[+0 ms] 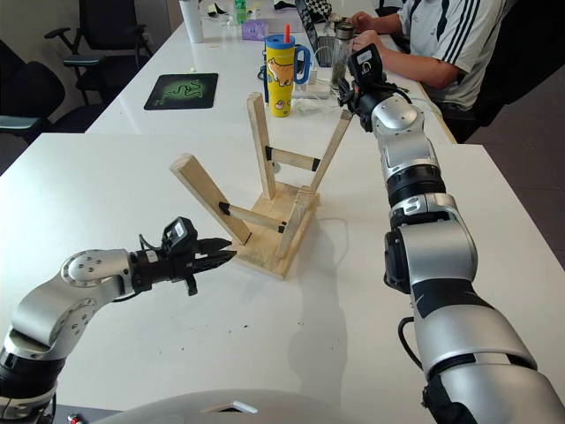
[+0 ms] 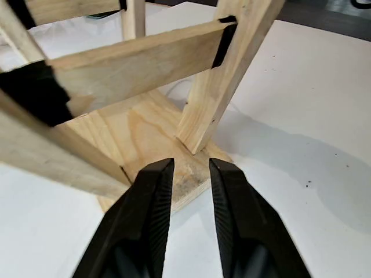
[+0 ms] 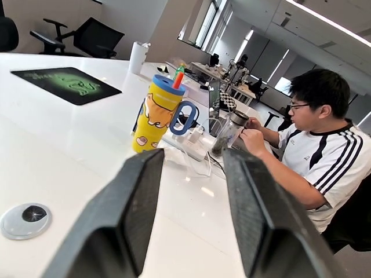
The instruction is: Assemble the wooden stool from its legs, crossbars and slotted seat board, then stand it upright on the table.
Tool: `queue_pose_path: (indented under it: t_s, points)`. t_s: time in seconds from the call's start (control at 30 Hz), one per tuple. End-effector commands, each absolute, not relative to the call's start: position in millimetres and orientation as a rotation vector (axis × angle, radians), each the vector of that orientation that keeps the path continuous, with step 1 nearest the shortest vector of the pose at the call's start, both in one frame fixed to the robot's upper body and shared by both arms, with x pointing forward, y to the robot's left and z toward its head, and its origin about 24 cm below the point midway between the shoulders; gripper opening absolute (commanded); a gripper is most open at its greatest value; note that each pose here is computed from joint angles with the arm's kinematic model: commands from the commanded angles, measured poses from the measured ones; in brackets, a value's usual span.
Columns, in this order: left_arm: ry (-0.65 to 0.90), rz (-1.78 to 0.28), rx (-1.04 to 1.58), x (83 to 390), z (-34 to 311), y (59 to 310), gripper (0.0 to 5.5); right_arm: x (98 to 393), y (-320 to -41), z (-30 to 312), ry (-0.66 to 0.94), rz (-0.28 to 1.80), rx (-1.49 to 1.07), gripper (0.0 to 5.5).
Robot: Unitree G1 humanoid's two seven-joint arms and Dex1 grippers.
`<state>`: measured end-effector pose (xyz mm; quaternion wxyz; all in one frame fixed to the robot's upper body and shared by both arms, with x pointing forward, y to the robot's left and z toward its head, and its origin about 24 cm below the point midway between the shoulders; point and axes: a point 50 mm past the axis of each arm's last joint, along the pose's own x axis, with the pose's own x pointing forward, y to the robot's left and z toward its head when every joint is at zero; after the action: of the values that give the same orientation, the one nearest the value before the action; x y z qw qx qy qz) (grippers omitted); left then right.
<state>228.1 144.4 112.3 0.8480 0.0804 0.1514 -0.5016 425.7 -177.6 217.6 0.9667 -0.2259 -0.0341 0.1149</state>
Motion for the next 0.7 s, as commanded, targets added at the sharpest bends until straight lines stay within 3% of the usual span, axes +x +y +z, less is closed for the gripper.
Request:
queue_pose_path:
  t_s: [0.03,0.2,0.4,0.7]
  points:
    - [0.297,-0.951,0.168,255.7,105.3,144.4,1.16,425.1,-184.3,211.4,-0.015,0.292,-0.549,1.89]
    - [0.272,-0.745,0.208,287.8,102.5,163.5,1.16,418.1,-180.1,204.5,0.063,0.562,-0.677,1.89]
    - [0.216,-0.680,0.167,299.7,102.2,163.6,1.16,393.5,-176.3,203.9,0.200,1.107,-0.655,1.89]
    - [0.200,-0.539,0.109,312.7,89.4,171.2,1.16,366.2,-159.0,248.2,0.070,1.434,-0.433,1.89]
